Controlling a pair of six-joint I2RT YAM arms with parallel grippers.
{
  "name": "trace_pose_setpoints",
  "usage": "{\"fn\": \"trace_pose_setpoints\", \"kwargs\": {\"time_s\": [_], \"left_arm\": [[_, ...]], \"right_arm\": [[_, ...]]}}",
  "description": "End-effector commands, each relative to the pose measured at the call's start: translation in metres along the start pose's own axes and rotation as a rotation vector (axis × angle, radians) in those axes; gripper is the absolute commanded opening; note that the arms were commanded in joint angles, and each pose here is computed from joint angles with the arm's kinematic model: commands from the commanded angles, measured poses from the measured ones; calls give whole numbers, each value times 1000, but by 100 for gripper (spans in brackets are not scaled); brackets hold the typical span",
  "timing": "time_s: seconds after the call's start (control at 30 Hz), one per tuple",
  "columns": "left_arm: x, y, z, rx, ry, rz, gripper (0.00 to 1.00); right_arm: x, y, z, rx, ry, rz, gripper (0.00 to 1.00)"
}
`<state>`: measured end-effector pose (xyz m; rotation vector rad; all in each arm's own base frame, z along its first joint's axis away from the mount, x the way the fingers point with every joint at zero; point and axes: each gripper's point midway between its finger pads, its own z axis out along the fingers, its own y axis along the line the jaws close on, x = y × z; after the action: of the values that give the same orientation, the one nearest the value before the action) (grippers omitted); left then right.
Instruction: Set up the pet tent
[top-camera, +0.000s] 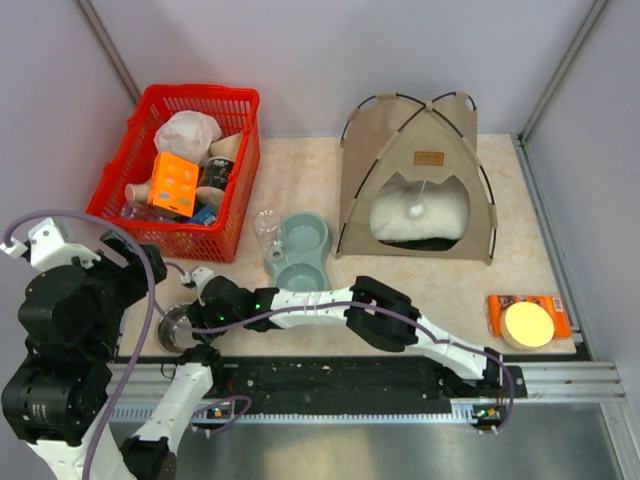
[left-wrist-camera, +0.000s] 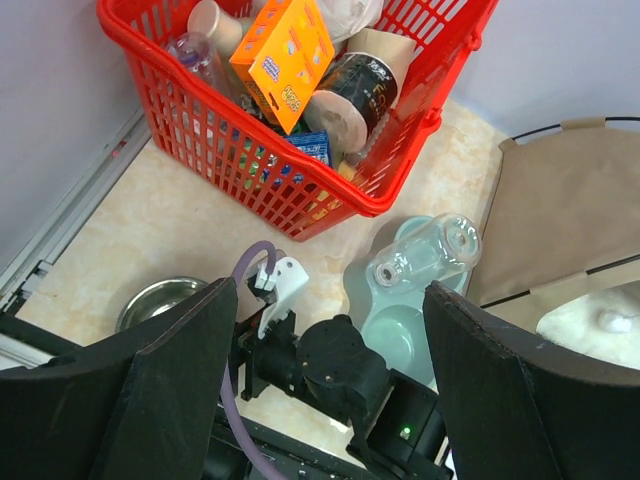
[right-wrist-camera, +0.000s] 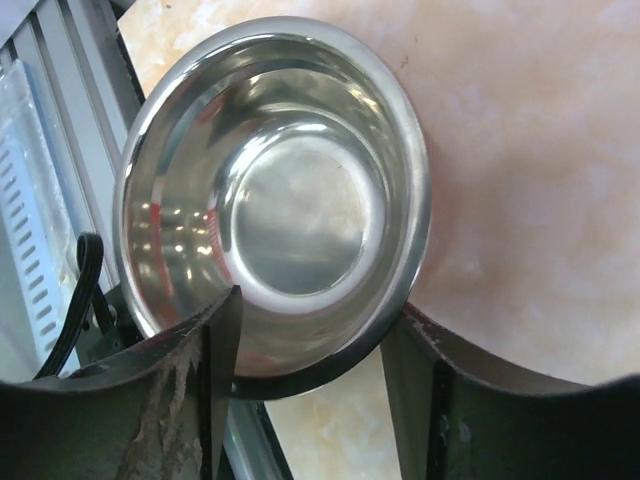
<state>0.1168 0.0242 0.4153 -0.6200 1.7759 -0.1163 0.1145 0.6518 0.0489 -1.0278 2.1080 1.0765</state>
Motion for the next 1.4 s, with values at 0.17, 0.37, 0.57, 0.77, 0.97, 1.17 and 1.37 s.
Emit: {"fn": "trace_pose_setpoints", "kwargs": {"time_s": [0.17,0.37,0.57,0.77,0.97,1.17,1.37], "left_arm": [[6,3,-2,5,14,41,80],[3,3,-1,6,8,55,80],[2,-2,2,25,9,68,81],[3,-8,10,47,24,92,81],[0,-19,19,84,11,85,81],[-15,-23,23,85,-52,77,81],[-17,-28,35,98,-75,64,81]], "right_arm": [[-7,-4,8,42,-10,-2,28],[-27,-31,-11,214,-62,-7,12],[-53,-60,-44,409,-128,-23,0],[-73,-79,-80,500,-151,-13,0],[-98,-93,-142,606,-187,-72,0],[-93,-101,-201,562,-137,-2,0],[-72,-121,-251,600,-99,23,0]]}}
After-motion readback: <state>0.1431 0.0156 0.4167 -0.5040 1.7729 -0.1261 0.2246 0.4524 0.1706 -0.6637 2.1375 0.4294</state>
